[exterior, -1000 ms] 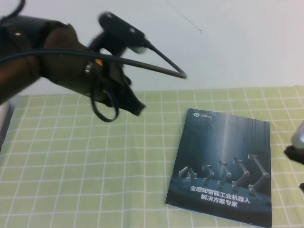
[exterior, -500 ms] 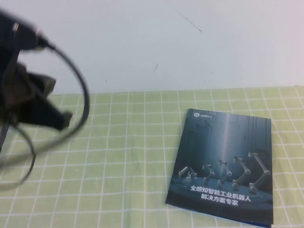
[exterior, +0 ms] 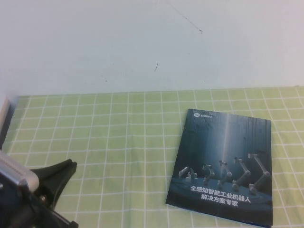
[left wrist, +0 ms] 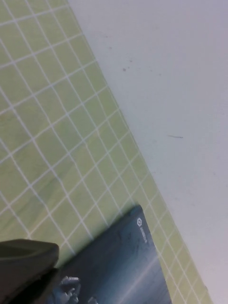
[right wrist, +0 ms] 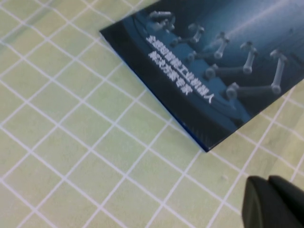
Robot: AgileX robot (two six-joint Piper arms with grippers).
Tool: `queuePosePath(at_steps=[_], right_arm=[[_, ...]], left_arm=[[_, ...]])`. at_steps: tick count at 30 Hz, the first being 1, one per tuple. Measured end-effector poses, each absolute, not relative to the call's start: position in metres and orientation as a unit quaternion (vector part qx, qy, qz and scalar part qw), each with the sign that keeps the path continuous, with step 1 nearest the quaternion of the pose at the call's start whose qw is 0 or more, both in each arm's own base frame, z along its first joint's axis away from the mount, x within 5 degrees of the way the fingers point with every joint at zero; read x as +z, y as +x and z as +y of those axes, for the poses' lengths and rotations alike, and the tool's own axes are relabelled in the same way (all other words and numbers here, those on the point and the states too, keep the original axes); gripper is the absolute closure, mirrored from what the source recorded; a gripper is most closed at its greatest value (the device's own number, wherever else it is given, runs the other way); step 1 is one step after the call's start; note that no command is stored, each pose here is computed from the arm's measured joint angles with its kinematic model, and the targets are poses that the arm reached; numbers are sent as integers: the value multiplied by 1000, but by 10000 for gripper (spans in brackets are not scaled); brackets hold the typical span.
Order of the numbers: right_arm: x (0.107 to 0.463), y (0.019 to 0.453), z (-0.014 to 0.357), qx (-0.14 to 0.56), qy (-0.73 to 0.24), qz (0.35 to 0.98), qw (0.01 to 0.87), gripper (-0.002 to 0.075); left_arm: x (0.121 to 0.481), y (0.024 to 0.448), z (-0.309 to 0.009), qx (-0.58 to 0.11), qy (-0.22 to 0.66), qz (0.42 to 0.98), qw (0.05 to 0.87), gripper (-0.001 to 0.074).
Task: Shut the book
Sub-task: 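Close the open booklet and leave it lying on the table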
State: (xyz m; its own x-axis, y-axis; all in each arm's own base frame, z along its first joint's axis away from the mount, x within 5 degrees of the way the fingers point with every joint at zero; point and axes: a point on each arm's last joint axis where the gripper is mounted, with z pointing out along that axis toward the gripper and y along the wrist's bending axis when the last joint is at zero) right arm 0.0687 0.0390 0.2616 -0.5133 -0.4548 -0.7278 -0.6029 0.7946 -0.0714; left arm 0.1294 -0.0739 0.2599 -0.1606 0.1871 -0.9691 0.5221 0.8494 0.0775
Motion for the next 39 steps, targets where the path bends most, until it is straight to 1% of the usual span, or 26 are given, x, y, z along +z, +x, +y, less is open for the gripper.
queuePosePath(at_steps=[3, 8, 21, 25, 33, 36, 39], right_arm=[[251, 69, 39, 95, -301, 869, 380, 729], [249, 70, 38, 93, -298, 869, 385, 729], [249, 70, 38, 93, -298, 869, 385, 729], [249, 70, 38, 93, -298, 869, 385, 729], [249, 70, 38, 93, -298, 869, 385, 729], [249, 70, 38, 93, -298, 869, 385, 729], [249, 70, 38, 93, -298, 869, 385, 729]], left_arm=[[251, 126, -75, -153, 240, 739, 611, 737], [244, 124, -75, -159, 242, 737, 611, 737], [225, 118, -72, -148, 259, 751, 589, 737], [218, 106, -64, -141, 259, 743, 600, 737], [201, 76, -34, -156, 131, 720, 663, 737], [204, 70, -24, -144, 81, 708, 687, 737], [203, 66, -16, -127, 41, 707, 695, 737]])
